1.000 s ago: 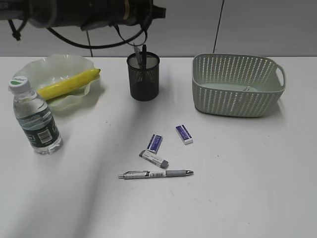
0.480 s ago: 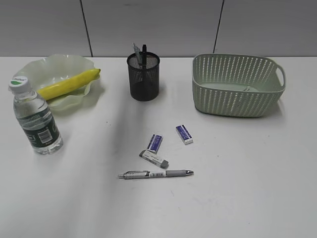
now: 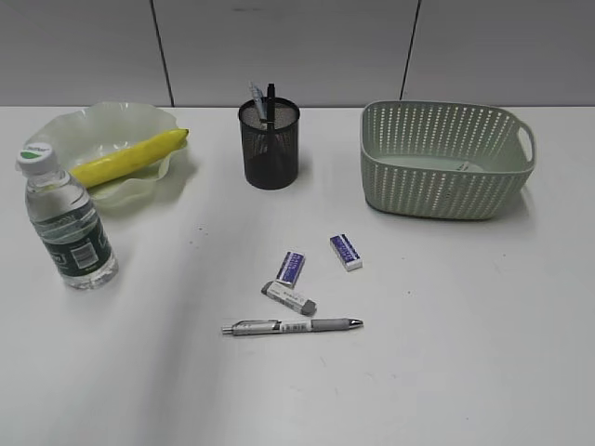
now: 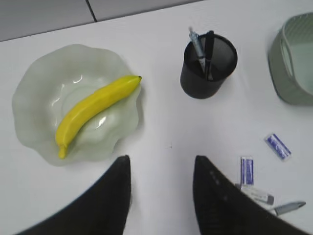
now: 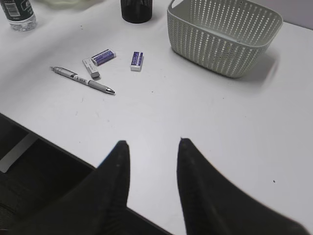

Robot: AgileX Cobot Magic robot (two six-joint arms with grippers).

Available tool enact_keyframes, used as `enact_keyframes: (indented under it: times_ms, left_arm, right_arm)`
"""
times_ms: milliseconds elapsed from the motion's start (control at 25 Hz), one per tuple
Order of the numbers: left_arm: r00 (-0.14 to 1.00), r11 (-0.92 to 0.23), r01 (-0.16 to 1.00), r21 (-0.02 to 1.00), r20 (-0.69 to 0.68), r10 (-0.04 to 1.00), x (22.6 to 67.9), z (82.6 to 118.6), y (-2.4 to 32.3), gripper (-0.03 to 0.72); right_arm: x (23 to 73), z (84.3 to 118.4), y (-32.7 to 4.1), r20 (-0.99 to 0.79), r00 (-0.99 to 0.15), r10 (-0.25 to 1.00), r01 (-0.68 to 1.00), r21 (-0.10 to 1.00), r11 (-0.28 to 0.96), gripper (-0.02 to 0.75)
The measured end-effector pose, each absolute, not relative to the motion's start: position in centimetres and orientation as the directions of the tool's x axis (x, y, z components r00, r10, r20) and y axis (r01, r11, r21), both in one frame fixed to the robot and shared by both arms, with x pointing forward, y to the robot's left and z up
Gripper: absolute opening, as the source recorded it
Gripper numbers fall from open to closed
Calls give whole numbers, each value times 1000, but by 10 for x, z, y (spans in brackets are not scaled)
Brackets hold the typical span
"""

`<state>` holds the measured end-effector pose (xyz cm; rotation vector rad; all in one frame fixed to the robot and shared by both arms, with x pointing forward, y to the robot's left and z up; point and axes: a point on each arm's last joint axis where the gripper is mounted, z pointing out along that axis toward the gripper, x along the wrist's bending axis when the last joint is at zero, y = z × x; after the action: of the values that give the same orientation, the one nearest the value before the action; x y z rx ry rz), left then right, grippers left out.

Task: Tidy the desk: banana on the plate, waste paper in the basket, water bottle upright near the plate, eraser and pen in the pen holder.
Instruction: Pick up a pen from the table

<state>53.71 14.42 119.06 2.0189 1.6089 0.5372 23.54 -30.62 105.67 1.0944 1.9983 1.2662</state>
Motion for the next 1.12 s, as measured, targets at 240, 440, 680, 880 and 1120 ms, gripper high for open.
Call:
enact_keyframes:
  times_ms: [240,440,680,880,1120]
  left_arm:
    - [258,-217,799,560,6,966,469,1180,182,316]
    - [293,-194,782,592,-75,953,395,1151,218,310]
    - [310,-149,710,688,-115,944,315,1109,264,307]
    - [326,-96,620,779,-144,934,269,1077,291,300]
    - [355,-9,471,882,-180,918,235,1063,311,288]
  right_arm:
    - [235,1057,-306,-12,-533,846,351,907,234,276]
    - [235,1057,-306,-12,-533,846,351,907,234,276]
    - [235,1057,-306,-8,-535,845,352,907,231,276]
    - [235,1057,-306,-7,-536,844,352,907,231,276]
    - [236,1057,-305,-6,-536,844,356,905,233,276]
